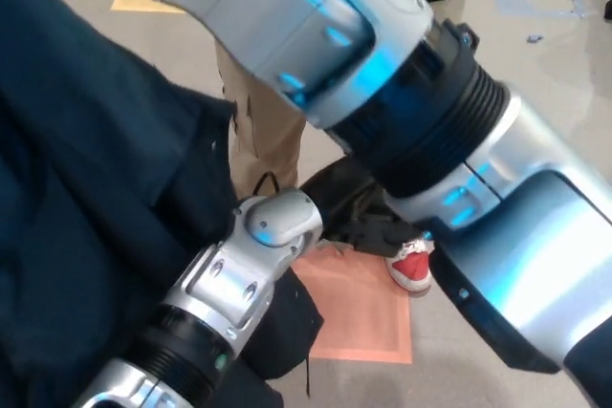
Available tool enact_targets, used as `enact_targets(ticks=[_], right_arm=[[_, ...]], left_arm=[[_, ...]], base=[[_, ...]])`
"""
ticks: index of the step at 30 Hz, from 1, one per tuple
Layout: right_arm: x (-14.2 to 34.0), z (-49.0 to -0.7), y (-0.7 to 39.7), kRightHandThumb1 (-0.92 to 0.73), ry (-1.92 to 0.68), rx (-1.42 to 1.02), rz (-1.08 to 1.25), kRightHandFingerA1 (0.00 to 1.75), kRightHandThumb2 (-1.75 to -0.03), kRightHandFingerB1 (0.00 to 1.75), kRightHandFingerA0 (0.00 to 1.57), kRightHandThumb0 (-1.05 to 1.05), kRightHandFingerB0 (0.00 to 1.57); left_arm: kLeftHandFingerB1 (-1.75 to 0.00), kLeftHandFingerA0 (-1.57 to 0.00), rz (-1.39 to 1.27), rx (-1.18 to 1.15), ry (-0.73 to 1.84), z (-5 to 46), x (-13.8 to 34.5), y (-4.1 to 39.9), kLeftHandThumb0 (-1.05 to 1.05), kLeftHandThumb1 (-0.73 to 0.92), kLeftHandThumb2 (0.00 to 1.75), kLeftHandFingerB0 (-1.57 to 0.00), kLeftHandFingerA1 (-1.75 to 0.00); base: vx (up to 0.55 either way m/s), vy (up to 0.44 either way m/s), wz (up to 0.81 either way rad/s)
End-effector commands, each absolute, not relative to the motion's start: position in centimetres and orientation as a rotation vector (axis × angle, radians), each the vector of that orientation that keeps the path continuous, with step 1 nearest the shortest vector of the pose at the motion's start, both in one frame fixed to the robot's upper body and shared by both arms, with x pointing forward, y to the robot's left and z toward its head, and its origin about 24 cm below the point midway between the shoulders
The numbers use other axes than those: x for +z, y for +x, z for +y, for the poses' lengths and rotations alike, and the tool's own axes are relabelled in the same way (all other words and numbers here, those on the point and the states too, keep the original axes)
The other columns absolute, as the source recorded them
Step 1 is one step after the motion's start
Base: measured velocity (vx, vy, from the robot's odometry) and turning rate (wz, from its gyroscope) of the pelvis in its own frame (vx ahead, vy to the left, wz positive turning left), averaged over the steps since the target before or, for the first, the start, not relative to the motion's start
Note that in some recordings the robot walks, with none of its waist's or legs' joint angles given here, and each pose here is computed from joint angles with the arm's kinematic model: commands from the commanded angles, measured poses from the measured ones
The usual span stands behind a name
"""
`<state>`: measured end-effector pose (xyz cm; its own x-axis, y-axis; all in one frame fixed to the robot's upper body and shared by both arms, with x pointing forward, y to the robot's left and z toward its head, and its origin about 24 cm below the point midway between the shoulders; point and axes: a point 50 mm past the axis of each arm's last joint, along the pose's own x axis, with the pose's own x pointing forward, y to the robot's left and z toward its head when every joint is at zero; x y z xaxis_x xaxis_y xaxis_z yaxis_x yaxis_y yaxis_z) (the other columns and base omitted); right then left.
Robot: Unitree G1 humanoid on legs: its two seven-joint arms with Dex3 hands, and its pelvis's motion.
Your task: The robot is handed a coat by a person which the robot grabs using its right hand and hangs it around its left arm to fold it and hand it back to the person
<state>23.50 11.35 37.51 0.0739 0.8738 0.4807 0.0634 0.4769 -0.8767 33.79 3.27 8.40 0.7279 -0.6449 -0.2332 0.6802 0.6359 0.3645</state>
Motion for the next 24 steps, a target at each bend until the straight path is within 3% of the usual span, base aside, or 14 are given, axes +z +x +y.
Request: enact_targets(ticks=[1,3,4,7,8,10,11,24], right_arm=[[44.9,5.0,21.4,-0.86,-0.831,0.560,-1.376,0.71,-0.66,0.70,1.04,-0.41,1.06],[45.5,4.2,21.2,-0.87,-0.819,0.555,-1.380,0.63,-0.66,0.72,1.02,-0.39,1.07],[46.1,3.1,21.0,-0.87,-0.802,0.530,-1.390,0.59,-0.67,0.73,1.03,-0.37,1.12],[47.2,1.2,20.6,-0.85,-0.735,0.527,-1.369,0.57,-0.65,0.76,1.00,-0.35,1.17],[47.6,0.3,20.5,-0.83,-0.722,0.511,-1.373,0.57,-0.65,0.72,1.01,-0.37,1.13],[48.4,-1.4,20.5,-0.82,-0.705,0.460,-1.374,0.55,-0.64,0.69,1.01,-0.38,1.11],[48.7,-2.4,20.6,-0.83,-0.698,0.425,-1.361,0.53,-0.65,0.69,0.98,-0.38,1.13],[47.2,-14.5,23.7,-0.88,-0.574,0.196,-1.103,0.52,-0.66,0.61,1.04,-0.34,1.14]], left_arm=[[-0.30,-0.21,0.033,-0.379,0.160,10.9,13.0,40.3,-0.71,0.83,0.66,-0.28,-0.29],[-0.29,-0.18,0.037,-0.357,0.116,11.3,13.4,40.6,-0.74,0.81,0.65,-0.23,-0.29],[-0.30,-0.31,0.032,-0.335,0.111,12.0,13.8,40.9,-0.67,0.79,0.65,-0.30,-0.31],[-0.29,-0.21,0.030,-0.295,0.140,13.0,14.6,41.4,-0.70,0.84,0.65,-0.22,-0.29],[-0.47,0.00,0.028,-0.283,0.137,13.4,14.8,41.5,-0.36,0.49,1.06,0.00,-0.48],[-0.46,0.00,0.022,-0.262,0.135,14.1,15.1,41.7,-0.36,0.49,1.06,0.00,-0.48],[-0.30,-0.20,0.021,-0.250,0.138,14.4,15.3,41.8,-0.70,0.83,0.65,-0.21,-0.31],[-0.30,-0.20,0.025,-0.170,0.115,17.5,14.8,41.6,-0.70,0.81,0.65,-0.20,-0.32]], base=[[0.00,0.000,0.00],[0.00,0.000,0.00],[0.00,0.000,0.00],[0.00,0.000,0.00],[0.00,0.000,0.00],[0.00,0.000,0.00],[0.00,0.000,0.00],[0.00,0.000,0.00]])
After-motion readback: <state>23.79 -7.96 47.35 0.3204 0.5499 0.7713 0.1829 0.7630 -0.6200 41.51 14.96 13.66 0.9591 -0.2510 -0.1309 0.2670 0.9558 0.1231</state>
